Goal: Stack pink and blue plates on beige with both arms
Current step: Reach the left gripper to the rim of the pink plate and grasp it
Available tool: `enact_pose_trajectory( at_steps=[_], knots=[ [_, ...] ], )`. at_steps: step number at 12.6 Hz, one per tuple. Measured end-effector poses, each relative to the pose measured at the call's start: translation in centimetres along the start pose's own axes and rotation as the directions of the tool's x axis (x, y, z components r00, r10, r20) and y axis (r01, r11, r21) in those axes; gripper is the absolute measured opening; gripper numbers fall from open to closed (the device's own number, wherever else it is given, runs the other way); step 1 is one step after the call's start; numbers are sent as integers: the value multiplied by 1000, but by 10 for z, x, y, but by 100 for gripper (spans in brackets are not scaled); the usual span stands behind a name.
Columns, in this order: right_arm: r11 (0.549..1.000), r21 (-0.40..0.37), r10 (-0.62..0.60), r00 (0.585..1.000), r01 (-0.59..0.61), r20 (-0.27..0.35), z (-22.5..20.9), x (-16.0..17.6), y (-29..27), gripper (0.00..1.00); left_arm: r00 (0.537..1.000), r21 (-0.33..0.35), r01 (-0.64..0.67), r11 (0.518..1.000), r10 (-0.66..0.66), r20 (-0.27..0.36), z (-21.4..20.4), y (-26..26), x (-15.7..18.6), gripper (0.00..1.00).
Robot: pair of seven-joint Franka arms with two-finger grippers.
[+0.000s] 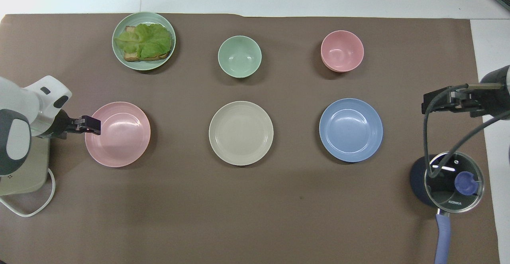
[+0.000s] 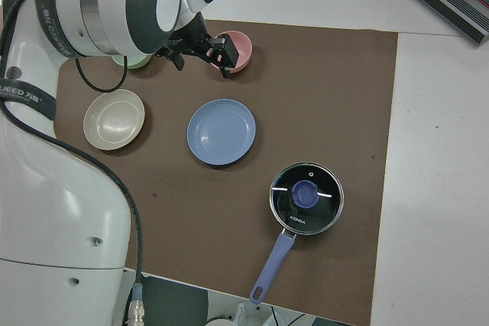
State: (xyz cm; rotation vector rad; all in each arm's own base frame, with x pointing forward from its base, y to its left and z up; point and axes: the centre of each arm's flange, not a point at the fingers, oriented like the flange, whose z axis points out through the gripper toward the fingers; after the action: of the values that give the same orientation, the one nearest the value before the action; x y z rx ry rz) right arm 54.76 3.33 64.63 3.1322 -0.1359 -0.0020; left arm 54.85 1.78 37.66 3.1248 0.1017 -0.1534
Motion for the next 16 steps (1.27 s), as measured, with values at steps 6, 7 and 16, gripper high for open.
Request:
enact_pose_trajectory(
  at_steps=[6, 7, 16],
  knots=[
    [1000, 0, 0, 1000, 0, 0, 0, 0, 0, 100, 995, -8, 82, 997, -82, 49, 59, -35, -9, 92],
    [1000, 0, 0, 1000, 0, 0, 0, 0, 0, 100, 993, -7, 100, 995, -100, 55, 62, -37, -12, 90],
    [1000, 0, 1, 1000, -1, 0, 0, 0, 0, 100, 981, -10, 158, 987, -156, 114, 38, -52, -15, 4]
  ],
)
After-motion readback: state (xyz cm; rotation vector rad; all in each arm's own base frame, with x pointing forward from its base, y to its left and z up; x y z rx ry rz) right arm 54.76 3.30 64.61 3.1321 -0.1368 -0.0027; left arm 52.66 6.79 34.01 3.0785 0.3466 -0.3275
